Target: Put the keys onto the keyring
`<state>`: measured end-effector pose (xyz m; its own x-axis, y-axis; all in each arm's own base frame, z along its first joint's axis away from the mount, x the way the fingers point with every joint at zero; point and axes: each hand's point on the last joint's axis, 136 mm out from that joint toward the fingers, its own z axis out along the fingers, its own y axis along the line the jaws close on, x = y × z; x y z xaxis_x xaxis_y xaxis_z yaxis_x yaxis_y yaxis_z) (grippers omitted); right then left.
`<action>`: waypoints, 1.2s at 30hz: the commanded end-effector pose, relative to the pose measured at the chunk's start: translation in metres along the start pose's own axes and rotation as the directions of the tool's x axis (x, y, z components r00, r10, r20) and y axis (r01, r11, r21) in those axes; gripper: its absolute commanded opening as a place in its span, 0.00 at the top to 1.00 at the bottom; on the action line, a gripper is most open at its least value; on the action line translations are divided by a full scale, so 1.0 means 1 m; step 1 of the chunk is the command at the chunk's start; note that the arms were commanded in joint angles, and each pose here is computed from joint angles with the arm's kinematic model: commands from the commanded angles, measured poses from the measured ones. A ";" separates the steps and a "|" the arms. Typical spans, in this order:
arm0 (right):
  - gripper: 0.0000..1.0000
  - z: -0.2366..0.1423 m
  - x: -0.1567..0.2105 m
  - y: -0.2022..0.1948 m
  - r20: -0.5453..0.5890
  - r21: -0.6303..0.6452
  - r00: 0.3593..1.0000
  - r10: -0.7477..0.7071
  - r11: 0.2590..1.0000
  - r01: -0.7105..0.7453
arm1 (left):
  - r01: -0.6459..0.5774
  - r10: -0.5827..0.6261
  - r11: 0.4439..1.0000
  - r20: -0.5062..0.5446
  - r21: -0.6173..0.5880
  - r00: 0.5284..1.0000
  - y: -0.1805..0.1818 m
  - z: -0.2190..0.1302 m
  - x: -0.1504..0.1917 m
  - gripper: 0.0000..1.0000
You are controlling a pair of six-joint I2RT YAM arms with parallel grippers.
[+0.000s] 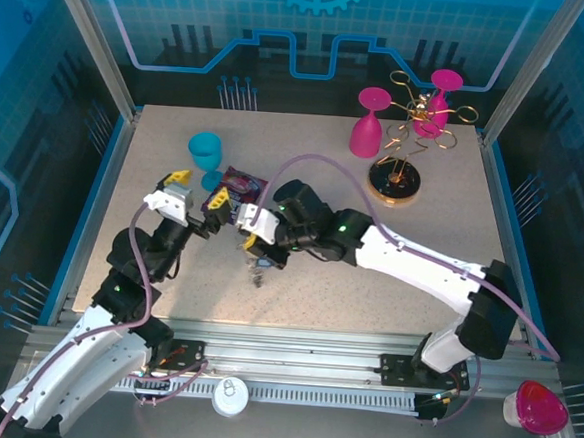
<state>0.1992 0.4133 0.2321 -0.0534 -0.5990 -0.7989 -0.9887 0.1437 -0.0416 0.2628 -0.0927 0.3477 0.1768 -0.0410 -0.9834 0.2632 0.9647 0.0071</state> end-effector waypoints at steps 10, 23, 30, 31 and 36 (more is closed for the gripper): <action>1.00 0.049 0.017 -0.004 0.096 -0.017 0.990 0.108 0.994 -0.107 | 0.017 -0.055 0.912 -0.081 -0.410 0.995 0.070 -0.011 0.020 0.16; 1.00 0.000 0.143 -0.015 -0.332 0.042 0.935 -0.126 0.988 0.147 | 0.036 -0.103 0.926 -0.161 -0.376 0.982 0.062 -0.009 0.057 0.14; 0.95 -0.009 0.201 -0.039 -0.562 0.057 0.806 -0.185 0.964 0.260 | 0.026 -0.116 0.932 -0.230 -0.363 0.966 0.059 -0.007 0.078 0.04; 0.94 -0.009 0.210 -0.041 -0.590 0.048 0.784 -0.190 0.962 0.269 | 0.024 -0.118 0.933 -0.241 -0.360 0.963 0.059 -0.007 0.080 0.01; 0.89 -0.017 0.243 -0.056 -0.691 0.025 0.691 -0.213 0.948 0.317 | 0.006 -0.115 0.934 -0.282 -0.357 0.952 0.059 -0.008 0.091 0.01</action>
<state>0.2342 0.2749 0.0644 0.0459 -0.9624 -0.2678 -0.9575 0.0341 -0.2866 0.2872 -0.0369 0.2687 -0.0952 -0.0706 -0.9930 -0.0971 0.9934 -0.0613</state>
